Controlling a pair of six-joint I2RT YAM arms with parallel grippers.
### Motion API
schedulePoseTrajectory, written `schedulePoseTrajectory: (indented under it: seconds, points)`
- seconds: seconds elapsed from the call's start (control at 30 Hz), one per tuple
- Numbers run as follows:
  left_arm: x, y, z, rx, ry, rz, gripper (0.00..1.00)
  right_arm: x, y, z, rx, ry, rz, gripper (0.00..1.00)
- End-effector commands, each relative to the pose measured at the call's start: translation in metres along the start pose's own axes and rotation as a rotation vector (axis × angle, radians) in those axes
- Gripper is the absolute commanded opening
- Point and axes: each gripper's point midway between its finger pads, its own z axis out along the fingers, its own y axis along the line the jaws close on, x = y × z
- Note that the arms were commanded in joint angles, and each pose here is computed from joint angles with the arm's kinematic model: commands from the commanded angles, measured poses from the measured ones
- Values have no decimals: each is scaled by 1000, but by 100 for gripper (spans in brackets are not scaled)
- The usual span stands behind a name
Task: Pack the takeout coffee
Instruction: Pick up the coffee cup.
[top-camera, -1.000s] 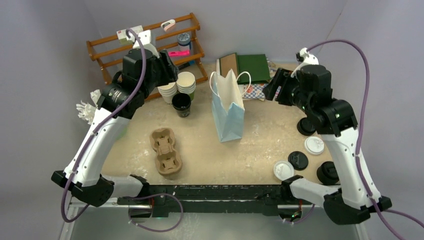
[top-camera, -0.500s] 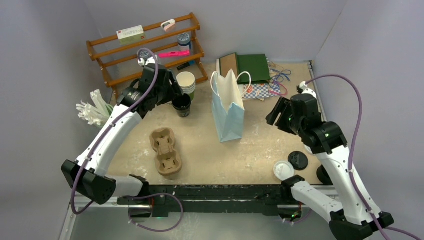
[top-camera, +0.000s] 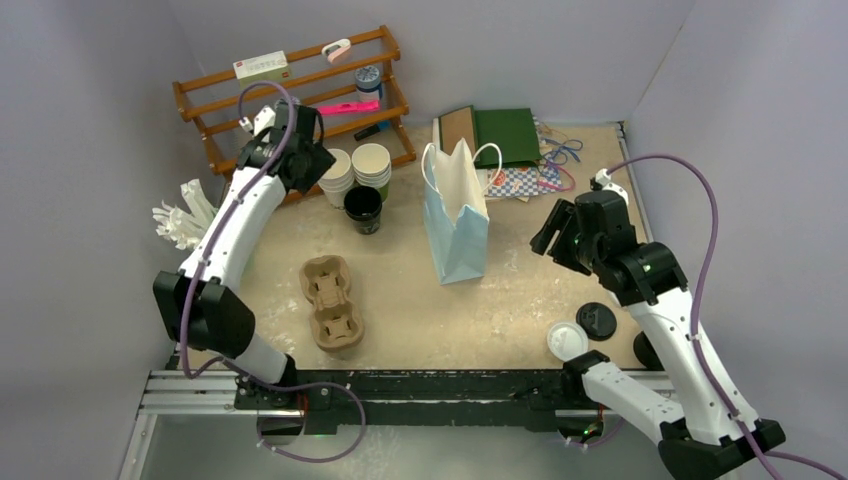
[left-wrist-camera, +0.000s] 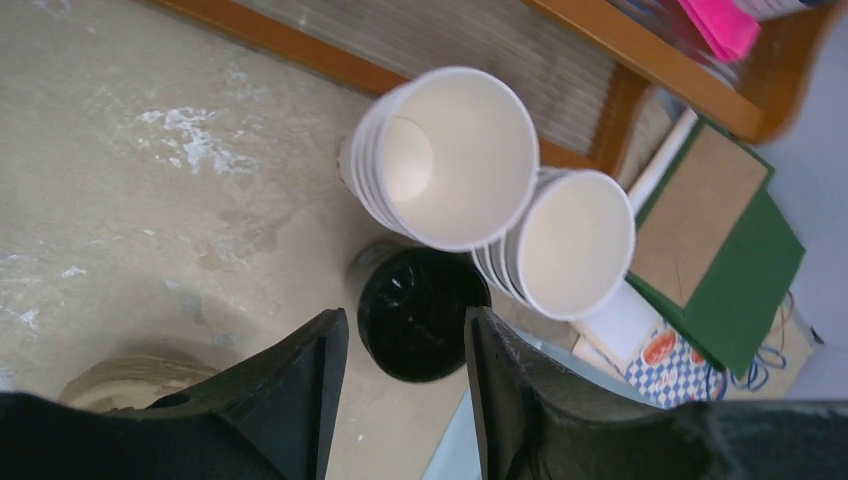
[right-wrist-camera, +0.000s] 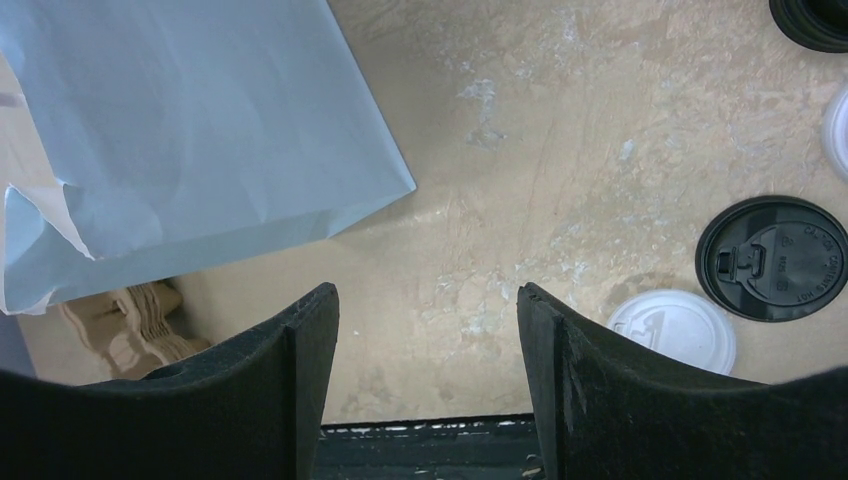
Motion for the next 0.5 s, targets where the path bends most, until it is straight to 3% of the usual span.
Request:
schedulePoseTrajectory:
  seconds: [0.0,0.13,0.47]
  points:
    - [-14,8,15,-34,17,-160,48,-20,5,-9,-8,-62,-6,68]
    - [-11,18,38,-82,74,-234,45,-24,7,-7,-6,-74,-13,68]
    - [-10,21,64,-124,101,-199,40,-26,6,-2,10,-79,-15,68]
